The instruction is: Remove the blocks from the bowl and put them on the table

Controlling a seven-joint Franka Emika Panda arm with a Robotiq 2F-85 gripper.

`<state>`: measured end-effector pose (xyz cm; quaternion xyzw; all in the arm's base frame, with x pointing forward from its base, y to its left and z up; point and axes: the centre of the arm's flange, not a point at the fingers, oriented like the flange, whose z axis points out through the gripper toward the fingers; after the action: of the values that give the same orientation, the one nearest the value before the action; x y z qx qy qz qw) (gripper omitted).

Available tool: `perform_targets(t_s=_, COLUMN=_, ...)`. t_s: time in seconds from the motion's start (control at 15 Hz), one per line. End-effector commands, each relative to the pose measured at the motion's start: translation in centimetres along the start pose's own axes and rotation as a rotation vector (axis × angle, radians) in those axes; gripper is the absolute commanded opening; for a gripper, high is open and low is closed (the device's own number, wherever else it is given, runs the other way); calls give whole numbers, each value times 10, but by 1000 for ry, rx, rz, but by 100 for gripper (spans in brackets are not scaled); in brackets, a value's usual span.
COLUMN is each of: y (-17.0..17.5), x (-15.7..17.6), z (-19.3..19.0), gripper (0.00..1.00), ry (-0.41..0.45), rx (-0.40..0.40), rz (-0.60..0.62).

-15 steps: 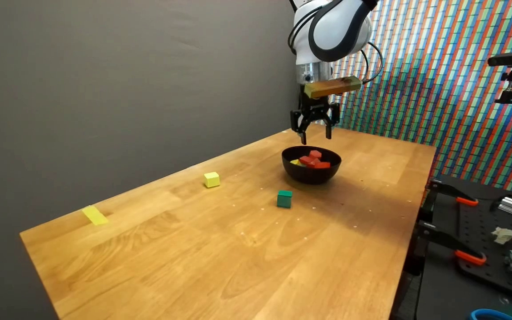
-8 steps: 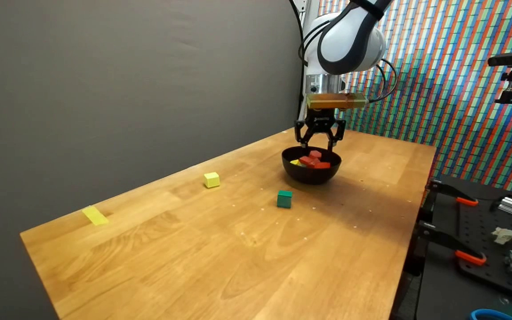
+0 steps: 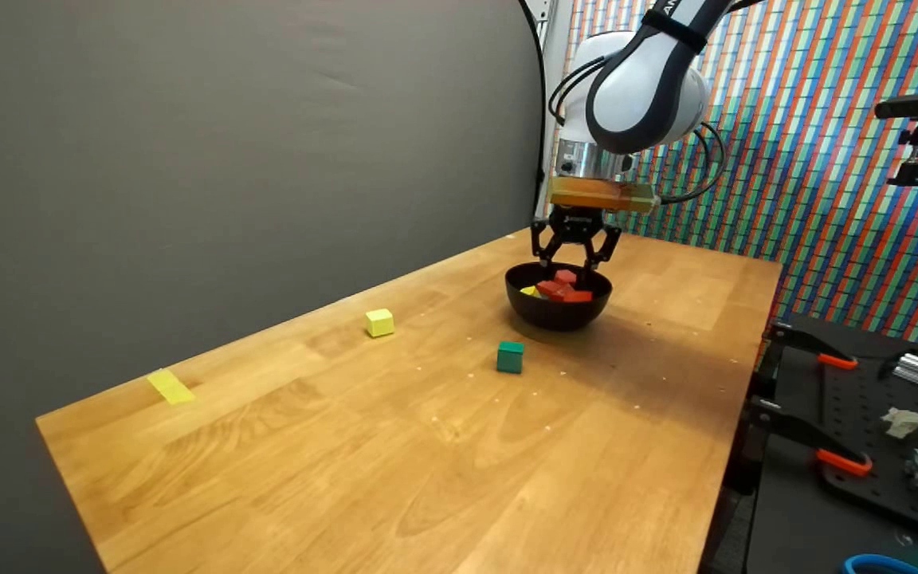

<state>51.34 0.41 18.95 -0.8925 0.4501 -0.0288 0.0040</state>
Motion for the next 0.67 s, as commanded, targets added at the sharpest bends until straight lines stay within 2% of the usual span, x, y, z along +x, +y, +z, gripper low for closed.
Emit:
perform_targets(t_s=0.0, y=7, x=-8, z=-6, gripper=65, ry=69, rx=23, rz=46)
perform_targets(t_s=0.07, y=8, x=-9, z=-5, gripper=64, ry=82, rx=20, rz=56)
perform_targets(t_s=0.33, y=15, x=-8, z=-2, gripper=70, ry=127, rx=-5, rz=84)
perform_targets(t_s=0.4, y=15, x=-8, z=0, gripper=68, ry=135, rx=-9, rz=90)
perform_targets(t_s=0.53, y=13, x=-9, z=3, gripper=42, ry=150, rx=-16, rz=95)
perform_targets(t_s=0.6, y=9, x=-9, z=3, gripper=36, ry=161, rx=-20, rz=95)
